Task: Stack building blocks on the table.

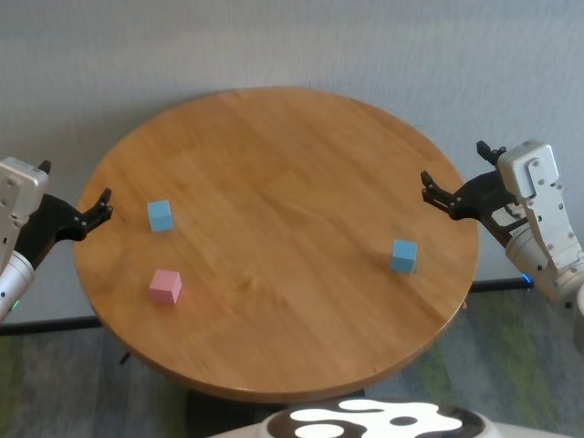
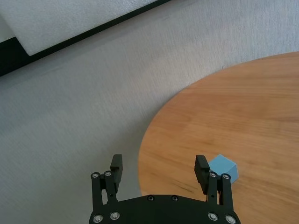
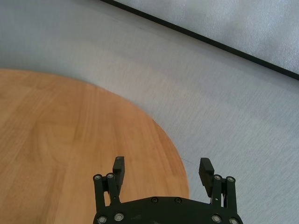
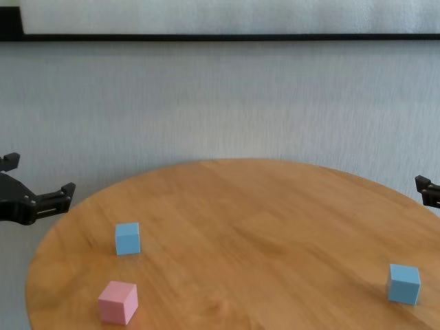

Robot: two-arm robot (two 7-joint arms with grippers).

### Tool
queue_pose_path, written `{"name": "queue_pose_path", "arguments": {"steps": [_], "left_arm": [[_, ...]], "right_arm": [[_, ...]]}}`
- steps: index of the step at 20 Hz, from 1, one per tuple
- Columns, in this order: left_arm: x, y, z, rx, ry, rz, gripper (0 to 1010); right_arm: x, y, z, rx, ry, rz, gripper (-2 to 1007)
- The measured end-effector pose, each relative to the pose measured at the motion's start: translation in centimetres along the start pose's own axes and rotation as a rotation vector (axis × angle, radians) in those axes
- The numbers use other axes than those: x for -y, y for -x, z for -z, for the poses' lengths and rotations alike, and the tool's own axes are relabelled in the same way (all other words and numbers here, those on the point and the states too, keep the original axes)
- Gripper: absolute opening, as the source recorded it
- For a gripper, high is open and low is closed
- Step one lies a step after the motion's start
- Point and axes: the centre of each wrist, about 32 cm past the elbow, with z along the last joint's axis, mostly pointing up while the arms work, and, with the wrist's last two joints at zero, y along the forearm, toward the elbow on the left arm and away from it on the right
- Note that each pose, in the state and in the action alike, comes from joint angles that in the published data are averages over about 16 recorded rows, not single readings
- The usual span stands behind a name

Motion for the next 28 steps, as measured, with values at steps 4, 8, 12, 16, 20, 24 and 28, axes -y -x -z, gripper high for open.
{"name": "queue_pose_path", "arguments": {"steps": [4,8,12,16,20,24,28], "left_arm": [[0.00,0.00,0.00,0.000,0.000,0.000,1000],[0.00,0.00,0.00,0.000,0.000,0.000,1000],[0.00,0.00,0.00,0.000,0.000,0.000,1000],[0.00,0.00,0.00,0.000,0.000,0.000,1000],[0.00,0.00,0.00,0.000,0.000,0.000,1000],[0.00,0.00,0.00,0.000,0.000,0.000,1000],[0.00,0.00,0.00,0.000,0.000,0.000,1000]], "right_arm": [[0.00,0.00,0.00,0.000,0.000,0.000,1005],[0.00,0.00,0.00,0.000,0.000,0.000,1005],[0.00,0.00,0.00,0.000,0.000,0.000,1005],[0.00,0.00,0.00,0.000,0.000,0.000,1005],[0.00,0.00,0.00,0.000,0.000,0.000,1005],[0.00,0.00,0.00,0.000,0.000,0.000,1005],[0.00,0.00,0.00,0.000,0.000,0.000,1005]]}}
